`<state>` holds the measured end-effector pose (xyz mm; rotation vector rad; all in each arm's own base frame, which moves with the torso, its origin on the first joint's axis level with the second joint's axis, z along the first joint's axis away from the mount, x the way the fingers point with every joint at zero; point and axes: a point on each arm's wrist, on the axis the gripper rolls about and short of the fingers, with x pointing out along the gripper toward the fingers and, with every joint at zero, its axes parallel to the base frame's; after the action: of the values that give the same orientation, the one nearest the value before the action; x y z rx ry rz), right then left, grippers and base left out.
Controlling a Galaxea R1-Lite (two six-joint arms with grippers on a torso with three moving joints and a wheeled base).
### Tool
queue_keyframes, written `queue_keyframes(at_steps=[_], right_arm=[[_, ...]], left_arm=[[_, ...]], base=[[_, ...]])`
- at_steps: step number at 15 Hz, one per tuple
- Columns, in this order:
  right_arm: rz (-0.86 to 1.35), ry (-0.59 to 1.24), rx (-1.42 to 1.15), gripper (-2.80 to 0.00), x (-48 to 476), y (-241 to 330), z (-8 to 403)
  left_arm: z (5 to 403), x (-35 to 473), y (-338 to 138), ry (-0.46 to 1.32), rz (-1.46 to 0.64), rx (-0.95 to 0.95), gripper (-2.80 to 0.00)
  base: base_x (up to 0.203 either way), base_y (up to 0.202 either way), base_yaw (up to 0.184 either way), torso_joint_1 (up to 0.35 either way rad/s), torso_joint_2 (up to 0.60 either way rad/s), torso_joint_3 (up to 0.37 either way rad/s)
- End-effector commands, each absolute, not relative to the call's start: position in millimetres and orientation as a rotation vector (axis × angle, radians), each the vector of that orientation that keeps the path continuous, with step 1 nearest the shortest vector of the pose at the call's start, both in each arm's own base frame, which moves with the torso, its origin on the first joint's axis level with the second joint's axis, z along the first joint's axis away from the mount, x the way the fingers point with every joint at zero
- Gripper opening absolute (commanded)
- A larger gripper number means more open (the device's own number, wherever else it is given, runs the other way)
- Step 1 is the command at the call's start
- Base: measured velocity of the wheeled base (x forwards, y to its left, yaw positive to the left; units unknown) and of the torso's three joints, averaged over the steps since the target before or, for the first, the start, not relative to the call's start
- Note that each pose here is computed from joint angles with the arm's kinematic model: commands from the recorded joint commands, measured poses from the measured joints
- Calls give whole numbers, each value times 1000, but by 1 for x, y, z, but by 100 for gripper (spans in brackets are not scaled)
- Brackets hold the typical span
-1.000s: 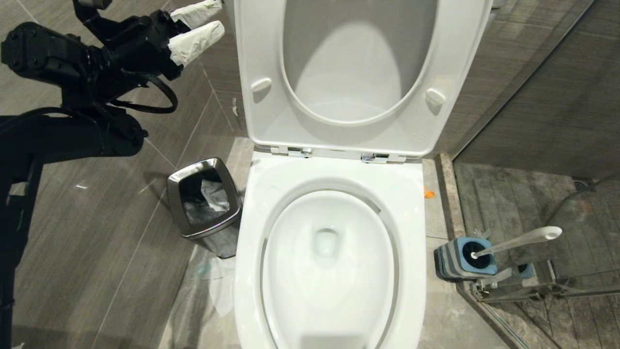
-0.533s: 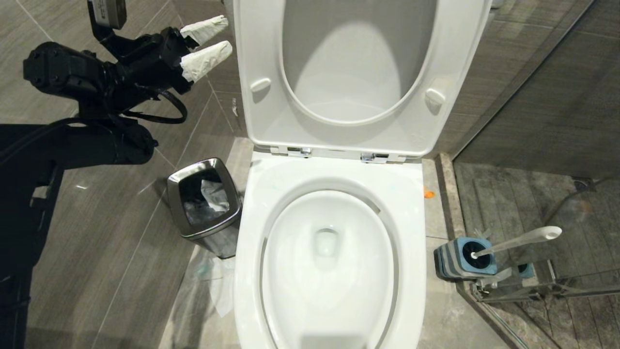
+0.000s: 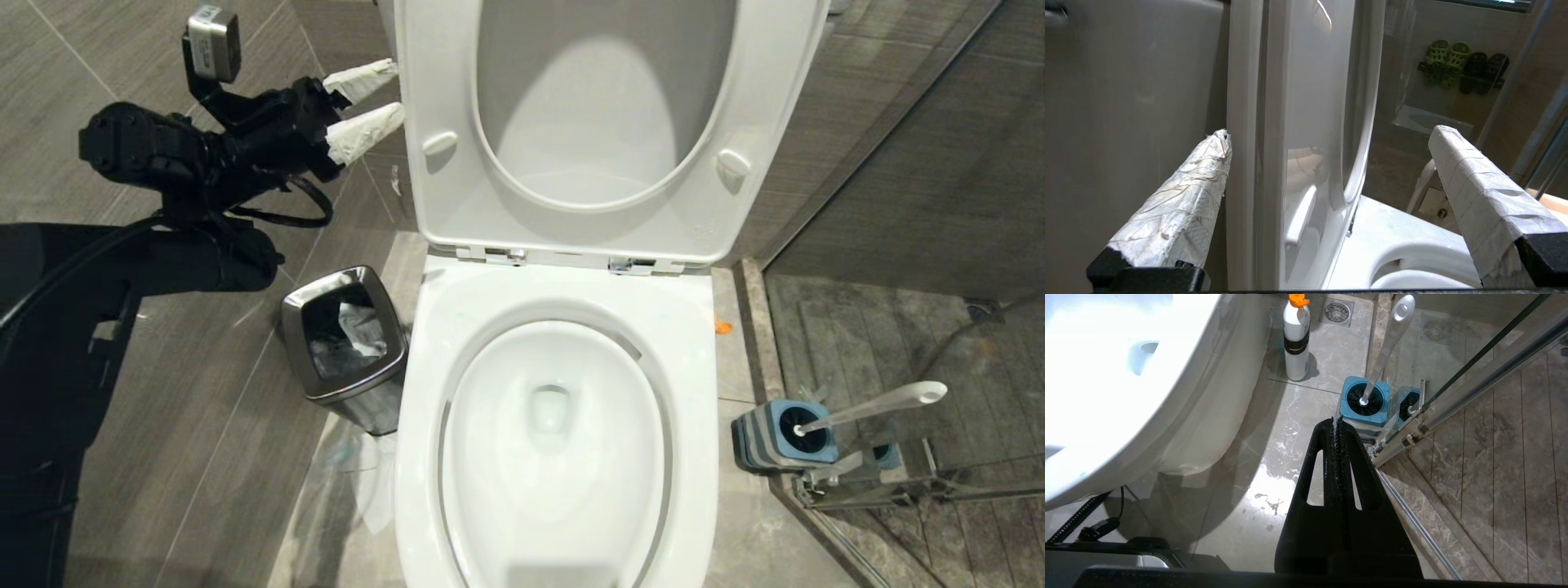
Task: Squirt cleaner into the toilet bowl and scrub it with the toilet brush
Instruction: Close the toilet lid
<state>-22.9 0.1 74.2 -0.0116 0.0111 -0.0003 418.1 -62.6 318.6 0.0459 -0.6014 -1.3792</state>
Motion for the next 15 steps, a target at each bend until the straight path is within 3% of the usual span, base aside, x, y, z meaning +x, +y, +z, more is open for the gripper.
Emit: queue_keyframes(at_steps=[1,15], right_arm=[[0,12,-12,-280,-23,0,74],[0,12,-12,-280,-23,0,74]], left_arm=[[304,428,-67,-575,-1390,26,0],[287,433,-100,-545,-1454,-30,0]], base=[[0,0,0,0,0,0],[0,0,0,0,0,0]])
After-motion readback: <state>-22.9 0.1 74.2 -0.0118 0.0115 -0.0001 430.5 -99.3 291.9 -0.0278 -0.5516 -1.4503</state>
